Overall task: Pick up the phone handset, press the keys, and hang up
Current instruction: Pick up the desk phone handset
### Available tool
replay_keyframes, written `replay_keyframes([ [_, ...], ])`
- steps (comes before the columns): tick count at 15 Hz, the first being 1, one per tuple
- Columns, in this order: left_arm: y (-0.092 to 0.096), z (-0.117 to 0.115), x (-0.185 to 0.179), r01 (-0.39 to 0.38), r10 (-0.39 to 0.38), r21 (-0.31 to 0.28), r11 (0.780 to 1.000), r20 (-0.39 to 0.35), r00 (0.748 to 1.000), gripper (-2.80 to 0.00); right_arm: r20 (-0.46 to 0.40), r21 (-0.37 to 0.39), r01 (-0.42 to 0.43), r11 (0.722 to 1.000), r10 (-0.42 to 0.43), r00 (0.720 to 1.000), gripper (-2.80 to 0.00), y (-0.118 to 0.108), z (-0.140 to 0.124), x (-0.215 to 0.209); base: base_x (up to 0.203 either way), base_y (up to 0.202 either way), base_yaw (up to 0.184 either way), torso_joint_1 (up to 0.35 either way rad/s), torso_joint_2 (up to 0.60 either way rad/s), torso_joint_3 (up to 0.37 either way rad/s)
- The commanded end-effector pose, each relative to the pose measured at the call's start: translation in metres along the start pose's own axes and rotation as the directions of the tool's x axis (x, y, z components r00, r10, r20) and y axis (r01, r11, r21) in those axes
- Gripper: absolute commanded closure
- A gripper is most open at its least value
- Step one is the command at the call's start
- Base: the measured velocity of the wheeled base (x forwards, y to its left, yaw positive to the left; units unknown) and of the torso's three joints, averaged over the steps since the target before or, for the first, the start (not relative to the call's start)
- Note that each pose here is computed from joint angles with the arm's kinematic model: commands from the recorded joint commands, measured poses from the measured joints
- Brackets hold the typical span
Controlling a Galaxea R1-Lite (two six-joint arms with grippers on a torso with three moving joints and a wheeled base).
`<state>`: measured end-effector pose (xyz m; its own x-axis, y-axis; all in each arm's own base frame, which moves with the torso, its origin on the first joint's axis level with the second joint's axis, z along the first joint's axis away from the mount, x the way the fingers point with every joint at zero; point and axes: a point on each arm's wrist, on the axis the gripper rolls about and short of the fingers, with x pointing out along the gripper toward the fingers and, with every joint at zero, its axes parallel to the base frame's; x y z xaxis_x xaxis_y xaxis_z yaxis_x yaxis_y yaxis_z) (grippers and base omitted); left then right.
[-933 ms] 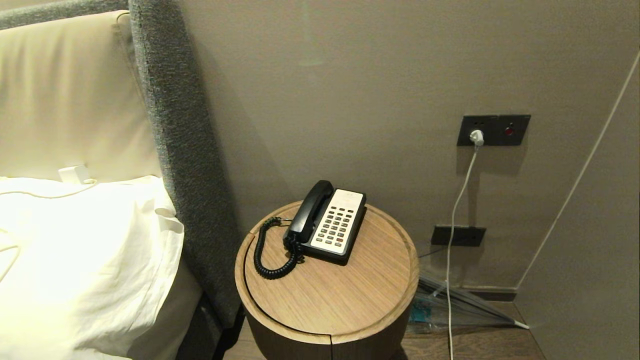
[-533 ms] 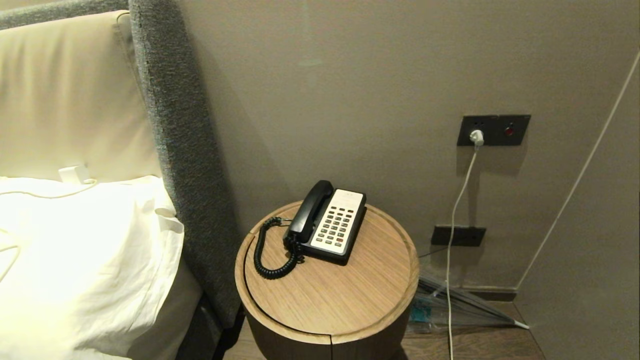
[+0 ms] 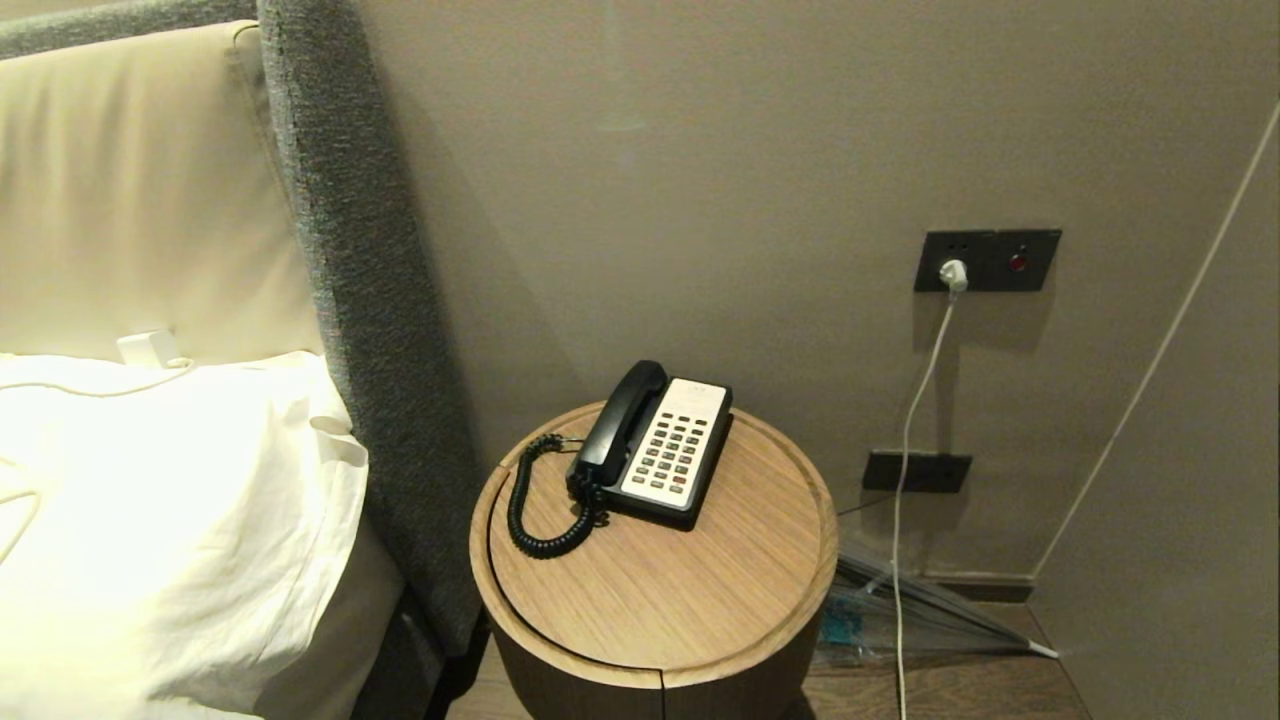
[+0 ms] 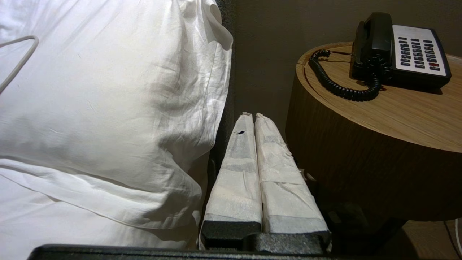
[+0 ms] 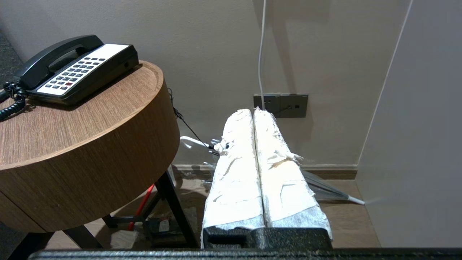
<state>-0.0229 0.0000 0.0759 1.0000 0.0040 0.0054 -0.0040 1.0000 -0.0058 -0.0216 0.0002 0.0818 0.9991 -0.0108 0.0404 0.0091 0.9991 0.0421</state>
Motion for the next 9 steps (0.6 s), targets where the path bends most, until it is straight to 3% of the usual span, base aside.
replay_keyframes([
  [1,0.0,-0.0008,0.0003,-0.001,0.001,0.0,1.0,-0.004,1.0,0.0,-0.02,0.0,0.001,1.0,-0.001,1.0,0.0,-0.0002,-0.006,0.0013,0.0,0.0,0.0,0.0,0.0,0.0],
  [9,0.0,-0.0006,0.0003,0.0,0.0,0.003,1.0,-0.003,1.0,0.0,-0.02,0.0,0.001,1.0,-0.001,1.0,0.0,-0.0002,-0.006,0.0013,0.0,0.0,0.0,0.0,0.0,0.0],
])
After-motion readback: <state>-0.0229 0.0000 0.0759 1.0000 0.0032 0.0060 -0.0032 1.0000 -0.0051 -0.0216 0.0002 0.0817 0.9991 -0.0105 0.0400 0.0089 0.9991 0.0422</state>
